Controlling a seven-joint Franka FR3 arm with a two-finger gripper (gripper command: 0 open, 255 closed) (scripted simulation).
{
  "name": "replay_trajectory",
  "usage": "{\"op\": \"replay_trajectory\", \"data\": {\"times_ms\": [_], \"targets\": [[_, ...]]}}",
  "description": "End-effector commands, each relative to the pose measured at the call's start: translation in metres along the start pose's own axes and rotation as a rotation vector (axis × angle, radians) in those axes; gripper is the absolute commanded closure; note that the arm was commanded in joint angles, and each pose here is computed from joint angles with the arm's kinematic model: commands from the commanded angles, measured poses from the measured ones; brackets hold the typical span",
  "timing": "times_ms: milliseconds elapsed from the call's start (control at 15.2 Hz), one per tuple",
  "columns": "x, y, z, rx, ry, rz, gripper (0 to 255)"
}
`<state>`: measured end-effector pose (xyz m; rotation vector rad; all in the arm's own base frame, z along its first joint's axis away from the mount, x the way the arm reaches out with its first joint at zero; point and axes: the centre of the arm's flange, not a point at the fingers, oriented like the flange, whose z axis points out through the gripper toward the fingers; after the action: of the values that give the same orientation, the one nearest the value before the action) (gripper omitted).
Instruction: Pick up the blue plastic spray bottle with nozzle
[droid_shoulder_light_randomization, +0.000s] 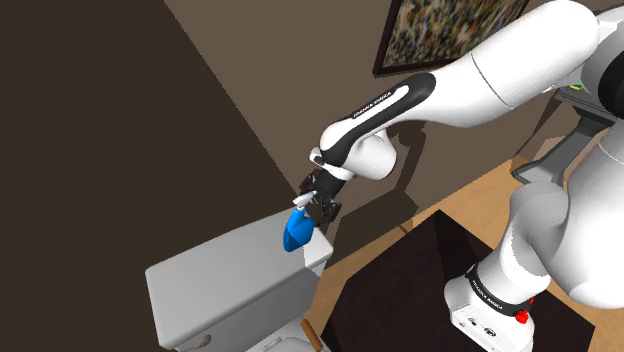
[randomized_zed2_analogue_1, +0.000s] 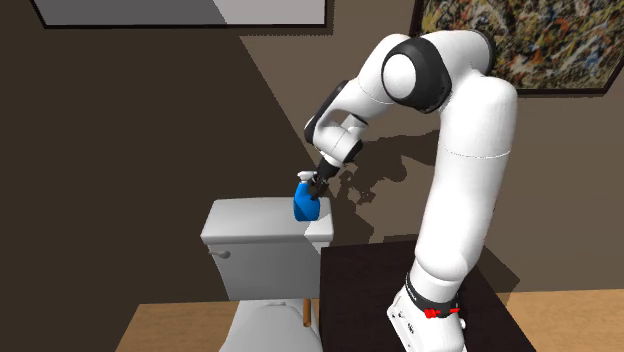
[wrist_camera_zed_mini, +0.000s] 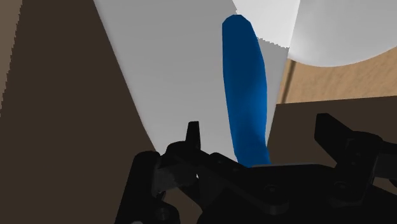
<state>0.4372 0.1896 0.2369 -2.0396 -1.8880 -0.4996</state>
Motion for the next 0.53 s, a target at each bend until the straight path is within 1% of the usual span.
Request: {"op": "replay_trajectory", "data": {"times_ms": [0, 264, 396, 462], "targets": [[-0.004, 0.001, 0.011, 0.002, 0.003, -0.006, 0], [-0.015, 0.001, 0.032, 0.002, 0.003, -0.006, 0], [-0.015, 0.001, 0.032, 0.002, 0.002, -0.006, 0], [-0.016, 0.001, 0.032, 0.002, 0.002, -0.006, 255]]}}
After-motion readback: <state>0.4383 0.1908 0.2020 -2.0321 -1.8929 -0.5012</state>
